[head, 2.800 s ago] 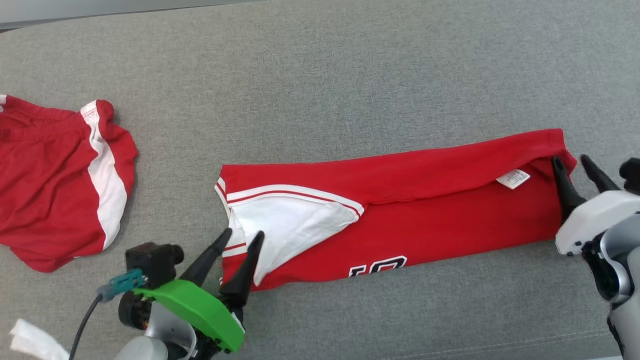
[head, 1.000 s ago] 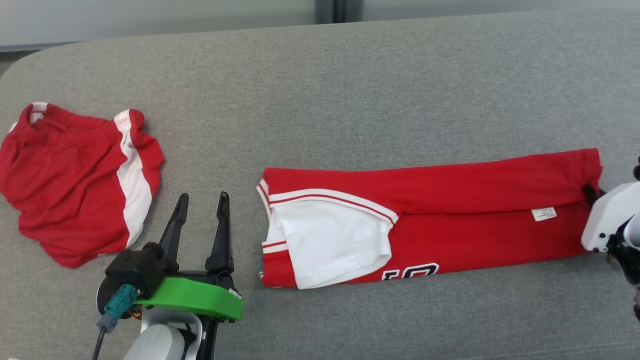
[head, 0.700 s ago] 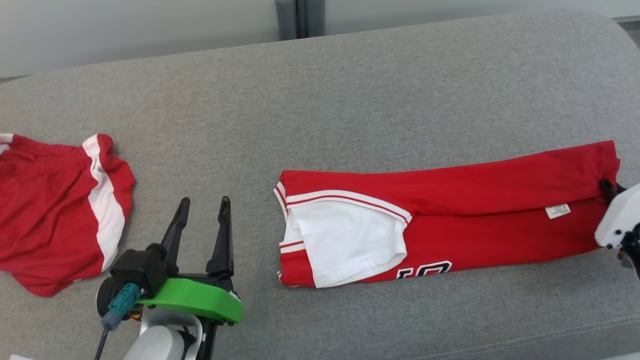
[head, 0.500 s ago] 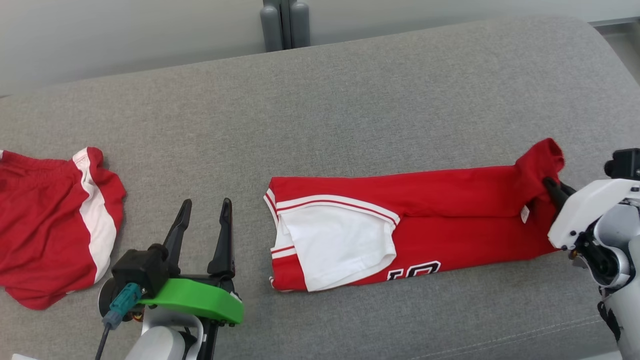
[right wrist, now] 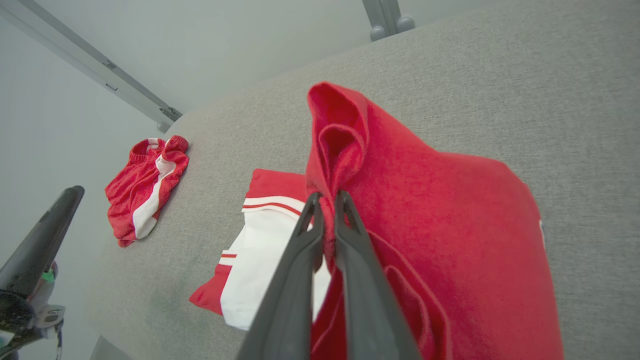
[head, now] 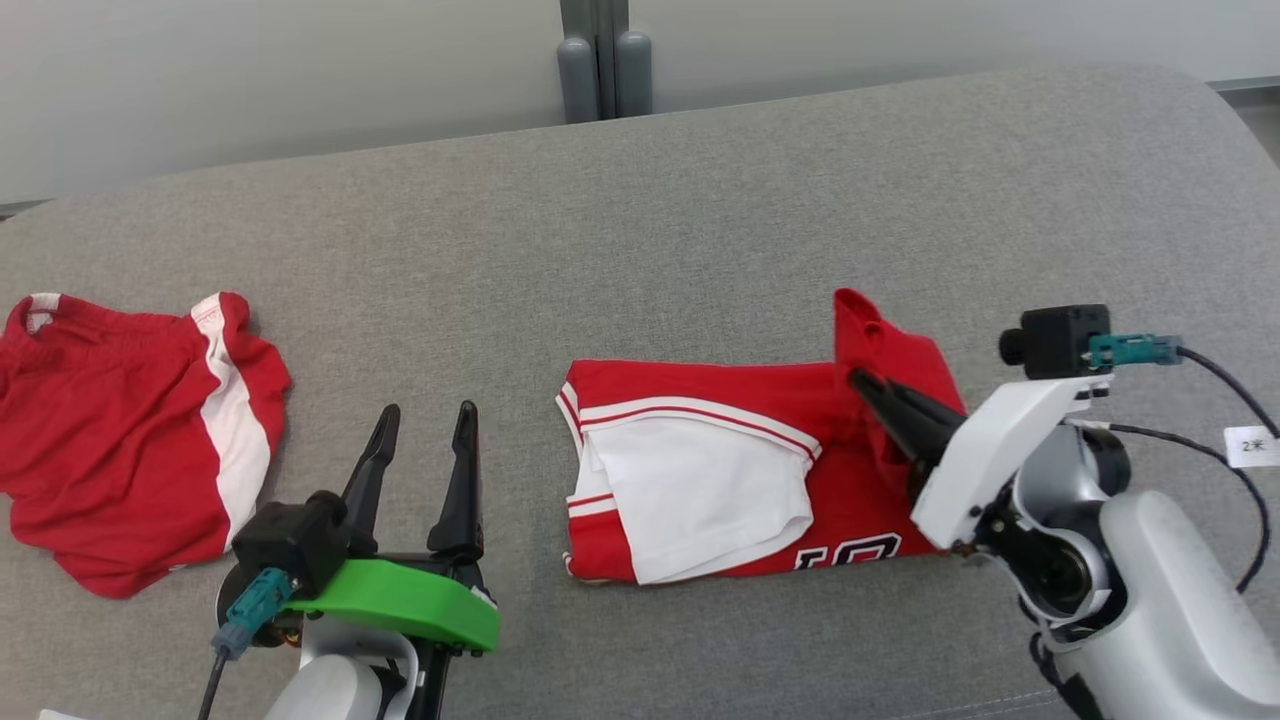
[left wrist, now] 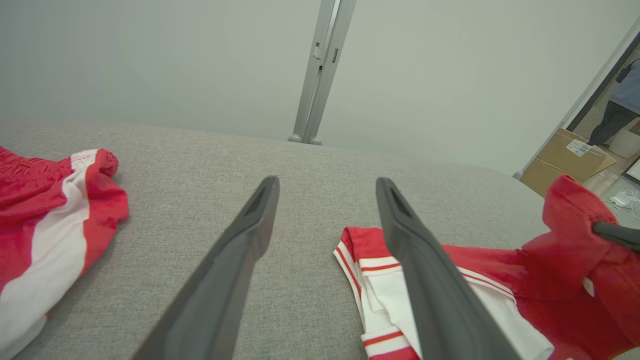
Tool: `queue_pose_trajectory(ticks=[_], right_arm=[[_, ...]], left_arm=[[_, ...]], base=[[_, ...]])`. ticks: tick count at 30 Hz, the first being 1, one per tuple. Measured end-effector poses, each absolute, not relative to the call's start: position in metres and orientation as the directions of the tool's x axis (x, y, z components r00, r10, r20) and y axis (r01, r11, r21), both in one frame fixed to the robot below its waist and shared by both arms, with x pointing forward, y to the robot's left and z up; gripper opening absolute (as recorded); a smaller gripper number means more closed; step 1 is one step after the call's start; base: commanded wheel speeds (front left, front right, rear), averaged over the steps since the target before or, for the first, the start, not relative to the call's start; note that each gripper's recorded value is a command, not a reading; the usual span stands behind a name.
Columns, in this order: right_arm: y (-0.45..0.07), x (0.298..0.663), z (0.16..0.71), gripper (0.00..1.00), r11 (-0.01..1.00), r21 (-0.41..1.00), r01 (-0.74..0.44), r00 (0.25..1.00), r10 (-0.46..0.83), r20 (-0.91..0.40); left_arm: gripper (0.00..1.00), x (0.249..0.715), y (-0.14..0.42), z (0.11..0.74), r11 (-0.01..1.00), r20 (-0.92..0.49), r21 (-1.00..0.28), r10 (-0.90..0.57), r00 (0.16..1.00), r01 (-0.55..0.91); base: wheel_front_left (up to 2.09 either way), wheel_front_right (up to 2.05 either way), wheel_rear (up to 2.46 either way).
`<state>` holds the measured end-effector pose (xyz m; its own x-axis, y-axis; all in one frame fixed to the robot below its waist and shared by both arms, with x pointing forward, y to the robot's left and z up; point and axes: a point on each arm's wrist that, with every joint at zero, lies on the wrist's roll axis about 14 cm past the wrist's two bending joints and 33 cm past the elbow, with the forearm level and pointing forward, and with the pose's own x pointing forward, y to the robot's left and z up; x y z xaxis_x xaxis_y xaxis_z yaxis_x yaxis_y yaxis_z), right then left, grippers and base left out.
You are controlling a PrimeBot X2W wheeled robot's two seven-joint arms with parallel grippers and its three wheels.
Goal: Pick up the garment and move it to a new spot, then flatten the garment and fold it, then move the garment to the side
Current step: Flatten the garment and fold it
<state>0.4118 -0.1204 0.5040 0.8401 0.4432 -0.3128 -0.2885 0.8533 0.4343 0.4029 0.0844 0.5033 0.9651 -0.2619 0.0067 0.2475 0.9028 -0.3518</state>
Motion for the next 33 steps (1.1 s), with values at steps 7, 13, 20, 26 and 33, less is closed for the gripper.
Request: queue_pose_trajectory(ticks=[7, 13, 20, 26, 33], right_arm=[[-0.043, 0.412, 0.504, 0.00, 0.745, 0.541, -0.389, 0.763, 0.590, -0.263], [-0.005, 0.415, 0.487, 0.00, 0.698, 0.587, -0.410, 0.714, 0.646, -0.269], [0.032, 0.420, 0.476, 0.00, 0.628, 0.651, -0.426, 0.663, 0.706, -0.247], [0.048, 0.427, 0.468, 1.00, 0.614, 0.665, -0.424, 0.652, 0.717, -0.246], [0.054, 0.434, 0.483, 1.00, 0.597, 0.662, -0.452, 0.673, 0.716, -0.186]], left_arm=[[1.00, 0.401, 0.093, 0.499, 0.906, -0.002, -0.359, -0.239, 0.971, 0.222], [1.00, 0.403, 0.100, 0.501, 0.909, 0.007, -0.361, -0.221, 0.975, 0.209], [1.00, 0.403, 0.110, 0.498, 0.915, -0.001, -0.365, -0.188, 0.982, 0.175], [1.00, 0.402, 0.113, 0.492, 0.915, -0.015, -0.371, -0.174, 0.985, 0.156], [1.00, 0.402, 0.108, 0.491, 0.911, -0.014, -0.379, -0.183, 0.983, 0.164]], base=[[0.00, 0.00, 0.00], [0.00, 0.00, 0.00], [0.00, 0.00, 0.00], [0.00, 0.00, 0.00], [0.00, 0.00, 0.00]])
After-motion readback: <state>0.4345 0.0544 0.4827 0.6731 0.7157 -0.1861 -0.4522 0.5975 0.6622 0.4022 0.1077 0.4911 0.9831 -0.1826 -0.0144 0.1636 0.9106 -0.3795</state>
